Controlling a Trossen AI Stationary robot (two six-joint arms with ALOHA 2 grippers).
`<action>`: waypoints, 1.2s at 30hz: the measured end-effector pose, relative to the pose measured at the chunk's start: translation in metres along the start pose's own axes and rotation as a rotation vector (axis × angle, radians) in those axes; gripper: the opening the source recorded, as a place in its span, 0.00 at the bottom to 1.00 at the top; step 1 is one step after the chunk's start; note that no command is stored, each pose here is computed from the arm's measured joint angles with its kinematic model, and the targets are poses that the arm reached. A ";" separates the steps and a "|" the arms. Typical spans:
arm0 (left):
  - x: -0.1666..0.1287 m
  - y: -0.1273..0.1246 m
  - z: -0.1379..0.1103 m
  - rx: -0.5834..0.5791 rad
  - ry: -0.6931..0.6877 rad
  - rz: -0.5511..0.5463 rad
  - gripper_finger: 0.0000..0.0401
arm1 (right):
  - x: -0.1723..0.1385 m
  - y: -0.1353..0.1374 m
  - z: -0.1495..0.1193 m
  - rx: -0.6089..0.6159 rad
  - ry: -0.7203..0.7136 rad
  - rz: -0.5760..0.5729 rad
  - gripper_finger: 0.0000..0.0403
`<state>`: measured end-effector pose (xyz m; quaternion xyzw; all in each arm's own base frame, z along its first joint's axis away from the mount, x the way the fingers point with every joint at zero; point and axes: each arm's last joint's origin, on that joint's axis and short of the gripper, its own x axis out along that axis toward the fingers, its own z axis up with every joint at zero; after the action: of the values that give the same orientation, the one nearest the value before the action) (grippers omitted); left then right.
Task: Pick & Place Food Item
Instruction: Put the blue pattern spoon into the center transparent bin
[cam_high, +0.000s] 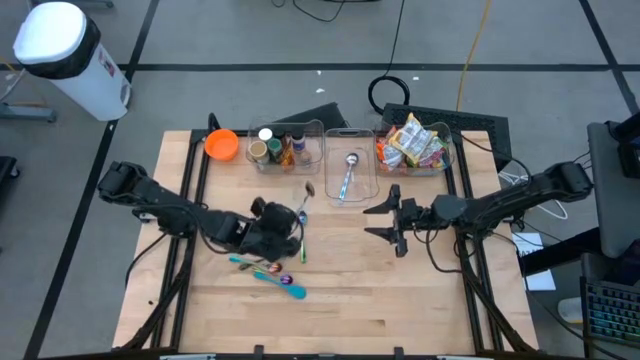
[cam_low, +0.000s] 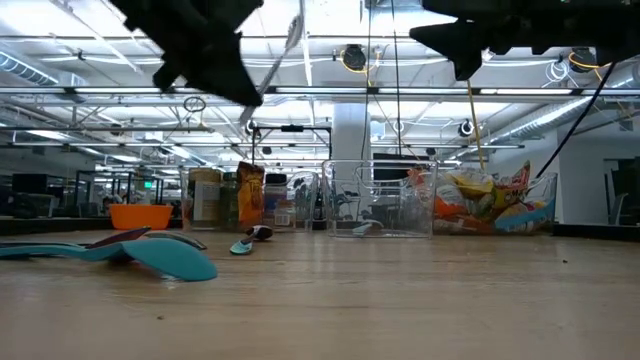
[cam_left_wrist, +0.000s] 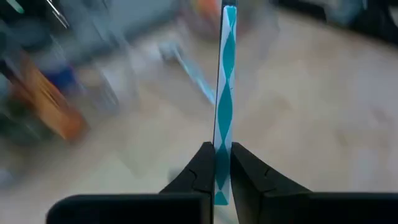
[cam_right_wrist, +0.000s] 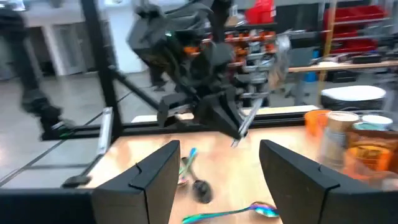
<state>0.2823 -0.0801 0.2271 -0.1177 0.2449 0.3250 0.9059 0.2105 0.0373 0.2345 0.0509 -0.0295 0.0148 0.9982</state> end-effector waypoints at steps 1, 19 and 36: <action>0.001 0.000 0.004 0.011 -0.052 0.023 0.06 | 0.002 0.000 -0.001 0.001 -0.009 -0.022 0.53; 0.092 -0.011 0.011 0.290 -0.312 0.298 0.07 | 0.031 -0.034 -0.017 -0.050 -0.191 -0.291 0.53; 0.109 -0.013 0.007 0.340 -0.347 0.332 0.07 | 0.059 -0.044 0.012 -0.201 -0.126 -0.353 0.53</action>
<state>0.3662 -0.0291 0.1774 0.1349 0.1531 0.4381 0.8754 0.2699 -0.0058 0.2452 -0.0437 -0.0836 -0.1665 0.9815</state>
